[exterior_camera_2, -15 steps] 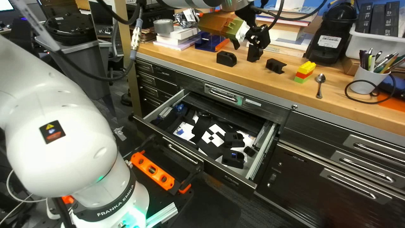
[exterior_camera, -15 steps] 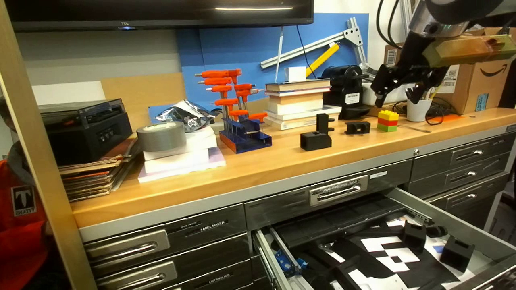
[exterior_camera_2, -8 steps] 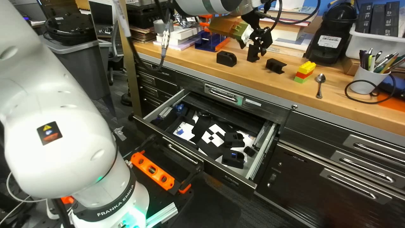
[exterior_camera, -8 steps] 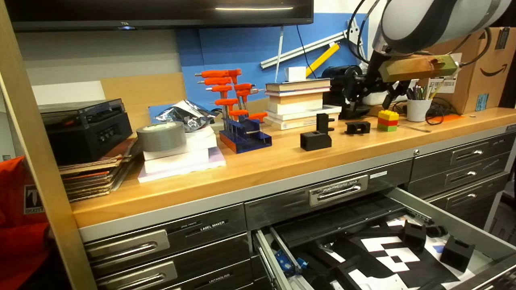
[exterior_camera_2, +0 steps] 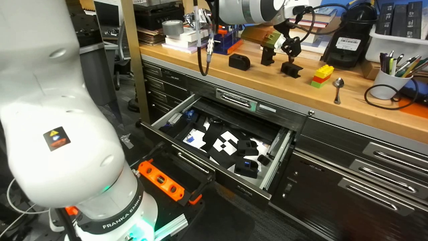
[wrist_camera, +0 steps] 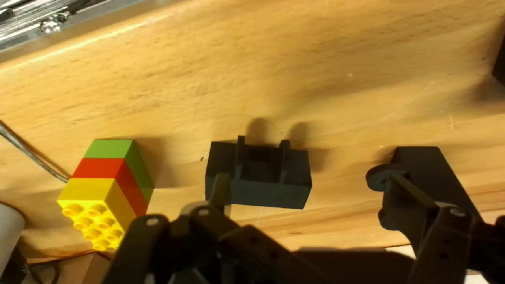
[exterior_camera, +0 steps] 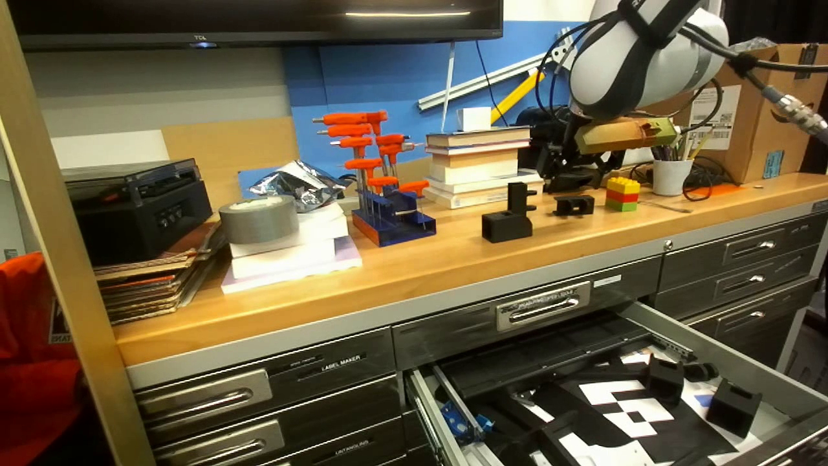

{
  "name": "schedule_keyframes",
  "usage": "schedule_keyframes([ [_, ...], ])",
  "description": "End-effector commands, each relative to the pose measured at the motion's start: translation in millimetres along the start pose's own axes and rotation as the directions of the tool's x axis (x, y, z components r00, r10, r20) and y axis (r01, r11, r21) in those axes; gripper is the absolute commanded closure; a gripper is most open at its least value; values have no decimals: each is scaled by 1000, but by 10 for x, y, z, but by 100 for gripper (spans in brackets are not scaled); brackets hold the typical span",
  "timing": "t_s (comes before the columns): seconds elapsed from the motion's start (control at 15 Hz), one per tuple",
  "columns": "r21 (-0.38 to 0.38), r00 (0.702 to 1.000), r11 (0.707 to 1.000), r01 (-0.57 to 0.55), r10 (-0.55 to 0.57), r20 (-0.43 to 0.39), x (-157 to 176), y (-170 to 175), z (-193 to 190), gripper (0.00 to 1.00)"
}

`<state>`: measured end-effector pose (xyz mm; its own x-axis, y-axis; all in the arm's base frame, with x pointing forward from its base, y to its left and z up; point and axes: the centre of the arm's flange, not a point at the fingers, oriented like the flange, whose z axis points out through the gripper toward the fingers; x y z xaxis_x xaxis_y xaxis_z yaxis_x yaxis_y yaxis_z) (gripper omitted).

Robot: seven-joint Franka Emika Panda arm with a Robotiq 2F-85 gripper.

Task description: Put the black objects on the tabletop into the open drawer and then close the drawer

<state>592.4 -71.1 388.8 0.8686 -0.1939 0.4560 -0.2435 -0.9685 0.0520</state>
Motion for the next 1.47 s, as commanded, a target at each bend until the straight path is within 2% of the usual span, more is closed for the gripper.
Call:
schedule_keyframes([
  [0.0, -19, 1000, 999, -28, 28, -3, 275, 46, 146, 0],
  [0.27, -31, 999, 999, -45, 45, 0, 321, 169, 224, 0],
  [0.93, -43, 997, 998, -36, 38, 63, 364, 111, 435, 0],
  [1.4, -53, 996, 997, -56, 59, 66, 444, 191, 438, 0],
])
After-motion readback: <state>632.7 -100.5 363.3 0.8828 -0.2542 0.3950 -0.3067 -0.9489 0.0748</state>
